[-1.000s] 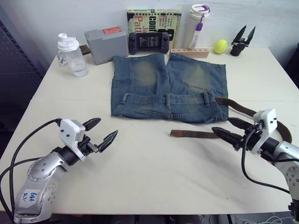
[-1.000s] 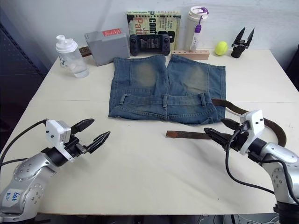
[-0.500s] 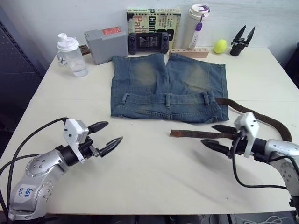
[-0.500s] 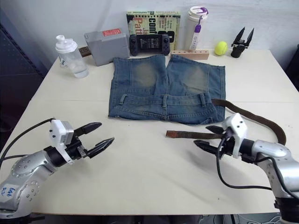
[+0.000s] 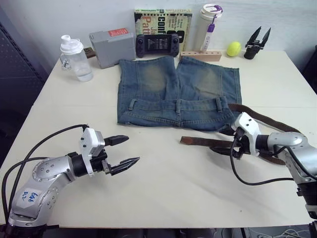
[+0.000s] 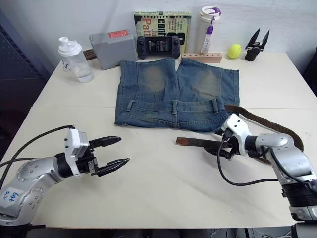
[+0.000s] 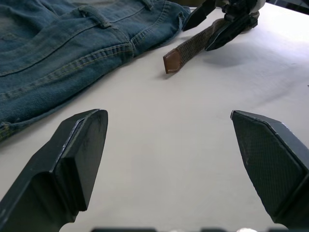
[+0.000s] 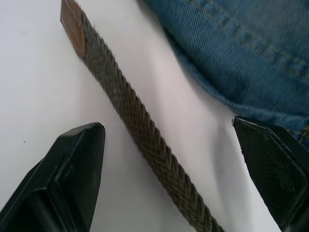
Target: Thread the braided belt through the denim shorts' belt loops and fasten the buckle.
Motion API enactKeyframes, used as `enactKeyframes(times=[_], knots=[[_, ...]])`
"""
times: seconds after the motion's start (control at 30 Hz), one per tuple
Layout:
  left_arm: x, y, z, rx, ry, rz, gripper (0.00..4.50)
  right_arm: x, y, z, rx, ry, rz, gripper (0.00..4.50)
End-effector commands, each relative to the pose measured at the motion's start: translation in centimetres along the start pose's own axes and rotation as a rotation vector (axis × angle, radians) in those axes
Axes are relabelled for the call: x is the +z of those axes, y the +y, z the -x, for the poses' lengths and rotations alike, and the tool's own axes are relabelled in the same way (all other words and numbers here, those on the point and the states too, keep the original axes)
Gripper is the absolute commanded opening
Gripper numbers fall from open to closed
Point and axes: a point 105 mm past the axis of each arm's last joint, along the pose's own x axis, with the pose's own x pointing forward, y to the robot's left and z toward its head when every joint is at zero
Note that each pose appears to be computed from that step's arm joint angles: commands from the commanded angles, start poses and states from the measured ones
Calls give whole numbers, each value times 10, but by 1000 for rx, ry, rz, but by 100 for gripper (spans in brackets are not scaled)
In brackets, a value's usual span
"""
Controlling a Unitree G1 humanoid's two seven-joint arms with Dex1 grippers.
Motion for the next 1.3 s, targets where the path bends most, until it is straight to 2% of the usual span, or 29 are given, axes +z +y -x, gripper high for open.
enactKeyframes(times=[0.03,0.1,0.13,0.23,0.47,0.57,0.93,1.3], knots=[[7,-7,-2,-24,-24,-24,450,-15,-3,3,9,68,2,276],[9,-7,-2,-26,-29,-23,450,-16,-1,0,24,65,16,195],[9,-7,-3,-27,-35,-19,450,-15,1,-1,40,52,16,136],[11,-8,-5,-39,-47,-8,450,-11,10,-4,89,28,59,5],[24,1,-23,-136,-72,-2,450,26,48,-1,281,-117,213,5],[26,7,-36,-191,-65,-15,450,37,66,0,351,-140,264,5],[25,10,-69,-375,-21,-72,450,57,89,7,384,-152,373,5],[17,17,-81,-387,-17,-51,450,66,104,14,414,-161,400,5]])
